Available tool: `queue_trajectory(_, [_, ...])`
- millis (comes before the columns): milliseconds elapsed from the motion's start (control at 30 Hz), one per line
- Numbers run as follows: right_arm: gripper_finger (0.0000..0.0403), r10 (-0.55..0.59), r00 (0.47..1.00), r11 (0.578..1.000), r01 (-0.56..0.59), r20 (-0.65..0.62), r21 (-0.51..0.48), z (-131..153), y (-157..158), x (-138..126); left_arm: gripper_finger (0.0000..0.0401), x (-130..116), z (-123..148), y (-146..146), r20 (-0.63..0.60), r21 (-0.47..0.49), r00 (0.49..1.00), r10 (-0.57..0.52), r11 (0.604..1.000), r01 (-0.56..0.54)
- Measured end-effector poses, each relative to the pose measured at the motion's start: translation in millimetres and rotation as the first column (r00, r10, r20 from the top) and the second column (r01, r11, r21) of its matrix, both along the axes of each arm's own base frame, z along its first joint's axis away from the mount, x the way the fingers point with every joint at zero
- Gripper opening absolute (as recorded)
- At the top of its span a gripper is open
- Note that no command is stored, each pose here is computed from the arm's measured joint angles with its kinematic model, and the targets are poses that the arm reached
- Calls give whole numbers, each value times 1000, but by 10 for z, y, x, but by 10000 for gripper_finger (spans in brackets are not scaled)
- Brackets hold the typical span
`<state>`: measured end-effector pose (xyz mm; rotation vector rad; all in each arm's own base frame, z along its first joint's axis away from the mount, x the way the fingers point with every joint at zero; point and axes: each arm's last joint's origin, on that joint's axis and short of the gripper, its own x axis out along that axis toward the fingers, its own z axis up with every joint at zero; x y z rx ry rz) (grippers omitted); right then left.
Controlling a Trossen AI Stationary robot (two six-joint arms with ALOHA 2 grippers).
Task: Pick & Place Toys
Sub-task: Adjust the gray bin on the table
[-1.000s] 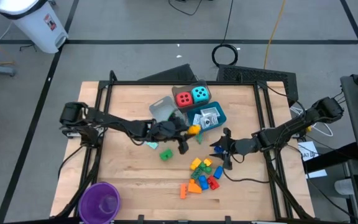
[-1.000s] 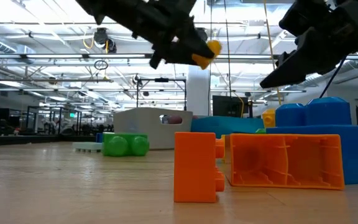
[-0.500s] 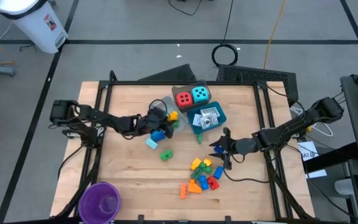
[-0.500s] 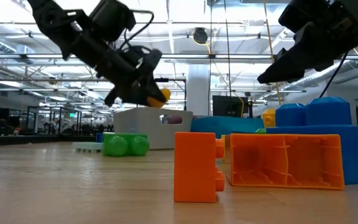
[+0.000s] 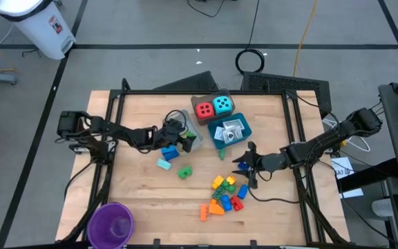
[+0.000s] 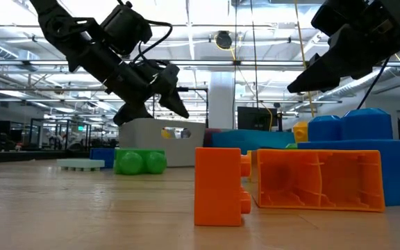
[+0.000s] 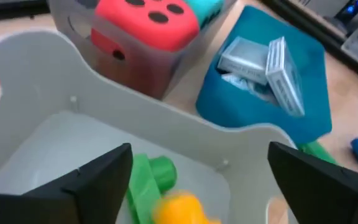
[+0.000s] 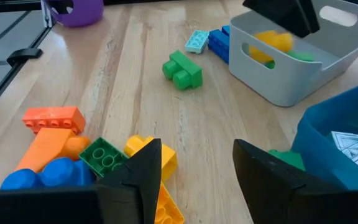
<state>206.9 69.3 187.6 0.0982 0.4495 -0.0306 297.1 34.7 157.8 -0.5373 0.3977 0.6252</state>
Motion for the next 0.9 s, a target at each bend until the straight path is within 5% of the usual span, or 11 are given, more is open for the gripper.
queue_trajectory(433, [171, 1, 1000, 1000, -1, -3, 0, -2, 0, -2, 376, -92, 439, -142, 50, 81, 987, -151, 986, 147])
queue_trajectory(667, [165, 0, 1000, 1000, 0, -17, 0, -16, -2, -8, 358, -429, 450, -199, -132, 0, 990, 48, 999, -48])
queue_trajectory(900, [164, -2, 1000, 1000, 2, -18, 0, -16, -2, -9, 355, -650, 198, -226, -363, -112, 909, 203, 959, -259])
